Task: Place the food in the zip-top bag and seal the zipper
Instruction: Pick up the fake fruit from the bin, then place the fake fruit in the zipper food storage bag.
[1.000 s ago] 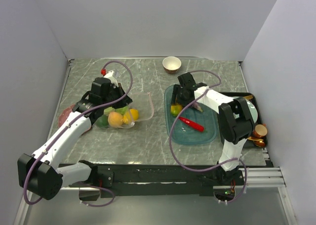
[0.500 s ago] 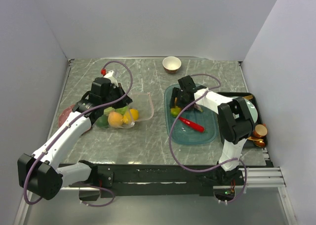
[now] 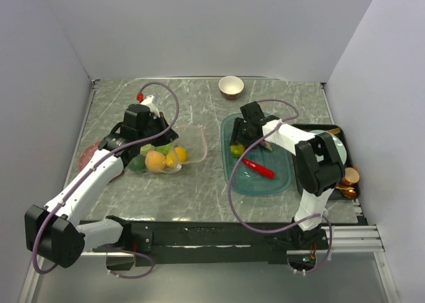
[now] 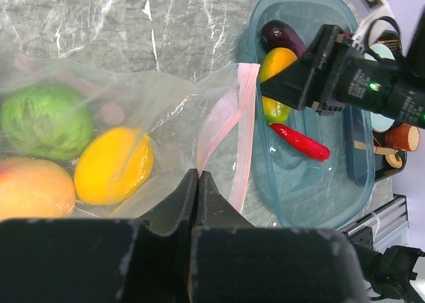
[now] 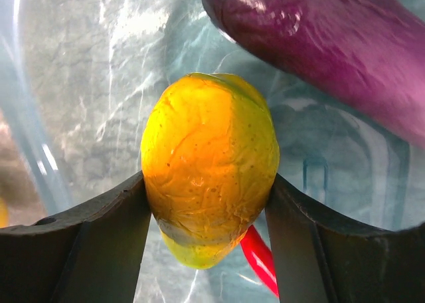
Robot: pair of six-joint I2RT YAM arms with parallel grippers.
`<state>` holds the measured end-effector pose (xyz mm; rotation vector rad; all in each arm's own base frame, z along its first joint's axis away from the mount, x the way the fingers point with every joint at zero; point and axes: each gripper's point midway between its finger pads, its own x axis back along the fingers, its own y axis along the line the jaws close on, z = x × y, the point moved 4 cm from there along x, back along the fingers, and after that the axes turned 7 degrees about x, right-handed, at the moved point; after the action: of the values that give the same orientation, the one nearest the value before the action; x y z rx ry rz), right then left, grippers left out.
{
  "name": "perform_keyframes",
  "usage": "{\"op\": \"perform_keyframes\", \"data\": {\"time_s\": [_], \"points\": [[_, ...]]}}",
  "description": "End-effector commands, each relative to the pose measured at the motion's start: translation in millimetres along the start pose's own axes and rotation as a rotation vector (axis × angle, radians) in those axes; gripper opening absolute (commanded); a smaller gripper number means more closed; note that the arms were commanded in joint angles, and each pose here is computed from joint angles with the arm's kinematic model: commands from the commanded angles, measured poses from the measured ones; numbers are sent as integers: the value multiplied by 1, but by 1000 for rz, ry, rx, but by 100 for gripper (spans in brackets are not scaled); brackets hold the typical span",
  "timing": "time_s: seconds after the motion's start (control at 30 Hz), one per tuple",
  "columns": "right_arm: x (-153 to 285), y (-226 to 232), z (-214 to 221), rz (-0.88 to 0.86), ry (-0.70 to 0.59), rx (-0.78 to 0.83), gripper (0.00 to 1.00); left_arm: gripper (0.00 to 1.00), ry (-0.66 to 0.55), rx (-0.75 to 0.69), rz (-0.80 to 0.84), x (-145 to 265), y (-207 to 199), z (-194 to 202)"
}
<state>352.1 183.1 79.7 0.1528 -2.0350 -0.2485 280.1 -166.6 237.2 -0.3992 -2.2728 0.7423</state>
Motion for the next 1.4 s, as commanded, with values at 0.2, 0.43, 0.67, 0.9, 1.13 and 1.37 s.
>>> {"op": "perform_keyframes", "data": {"time_s": [0.2, 0.43, 0.67, 0.9, 1.13, 1.37], "points": [[64, 18, -10, -104, -140, -9, 38, 1, -43, -21, 42, 2, -12, -12], [89, 38, 2, -212, -139, 6, 37, 1, -43, -21, 42, 2, -11, -11], [120, 86, 18, -408, -154, 140, 35, 1, -38, -18, 48, 0, -12, -10], [145, 128, 22, -540, -195, 182, 35, 1, -31, -21, 44, -1, -11, -9], [149, 155, 27, -571, -162, 253, 35, 1, -26, -14, 42, -2, -6, -4], [143, 171, 33, -587, -130, 270, 35, 1, -28, -27, 29, -1, -4, -4]]}}
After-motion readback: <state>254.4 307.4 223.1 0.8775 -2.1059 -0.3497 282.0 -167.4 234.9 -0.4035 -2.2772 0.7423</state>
